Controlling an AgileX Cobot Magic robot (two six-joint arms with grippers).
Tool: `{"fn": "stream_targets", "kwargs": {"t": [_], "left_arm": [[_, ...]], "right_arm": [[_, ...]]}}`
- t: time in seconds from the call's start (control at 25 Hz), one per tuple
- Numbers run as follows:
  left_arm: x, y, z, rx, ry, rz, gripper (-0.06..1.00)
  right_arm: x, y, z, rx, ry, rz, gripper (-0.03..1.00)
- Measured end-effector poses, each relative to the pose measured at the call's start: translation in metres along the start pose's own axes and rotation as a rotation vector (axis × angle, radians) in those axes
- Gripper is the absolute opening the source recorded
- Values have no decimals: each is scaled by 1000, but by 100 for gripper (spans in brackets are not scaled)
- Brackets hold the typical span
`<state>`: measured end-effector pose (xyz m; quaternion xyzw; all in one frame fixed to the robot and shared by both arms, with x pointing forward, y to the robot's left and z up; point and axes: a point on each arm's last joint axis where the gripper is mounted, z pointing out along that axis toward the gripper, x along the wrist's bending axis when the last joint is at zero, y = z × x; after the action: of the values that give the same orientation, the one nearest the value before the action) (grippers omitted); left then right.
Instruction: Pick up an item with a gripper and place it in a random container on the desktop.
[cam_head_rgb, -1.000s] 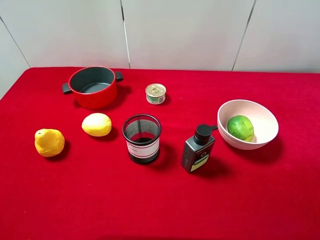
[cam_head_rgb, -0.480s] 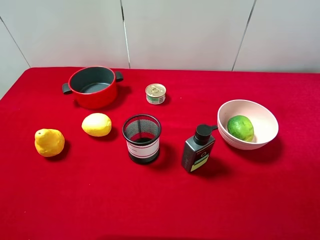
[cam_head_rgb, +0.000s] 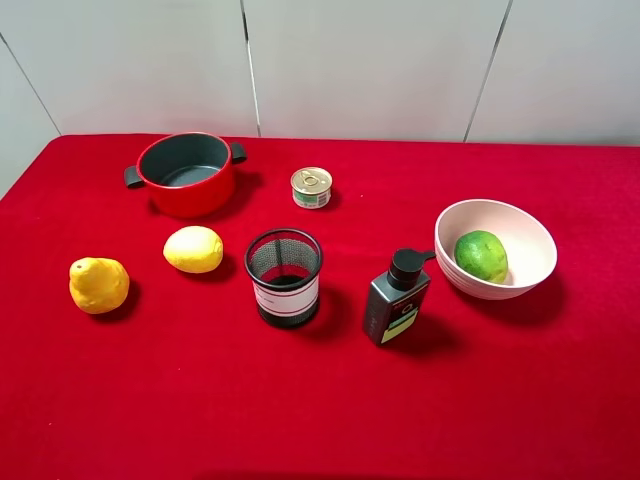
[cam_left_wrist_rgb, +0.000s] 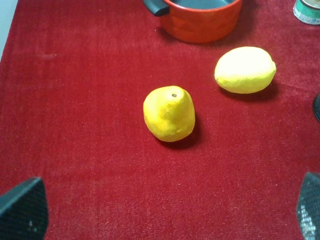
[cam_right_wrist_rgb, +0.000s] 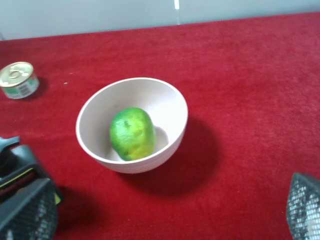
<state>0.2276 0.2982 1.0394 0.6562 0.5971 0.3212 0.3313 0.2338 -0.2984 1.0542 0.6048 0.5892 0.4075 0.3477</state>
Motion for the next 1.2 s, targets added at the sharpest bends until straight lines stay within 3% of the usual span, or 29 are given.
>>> {"fn": "stream_targets", "kwargs": {"t": [0.28,1.2], "left_arm": [[0,0,0,0,0,0,100],[0,0,0,0,0,0,100]], "right_arm": [[0,0,0,-3,-38,18,69],[0,0,0,-3,-39,19,69]]}}
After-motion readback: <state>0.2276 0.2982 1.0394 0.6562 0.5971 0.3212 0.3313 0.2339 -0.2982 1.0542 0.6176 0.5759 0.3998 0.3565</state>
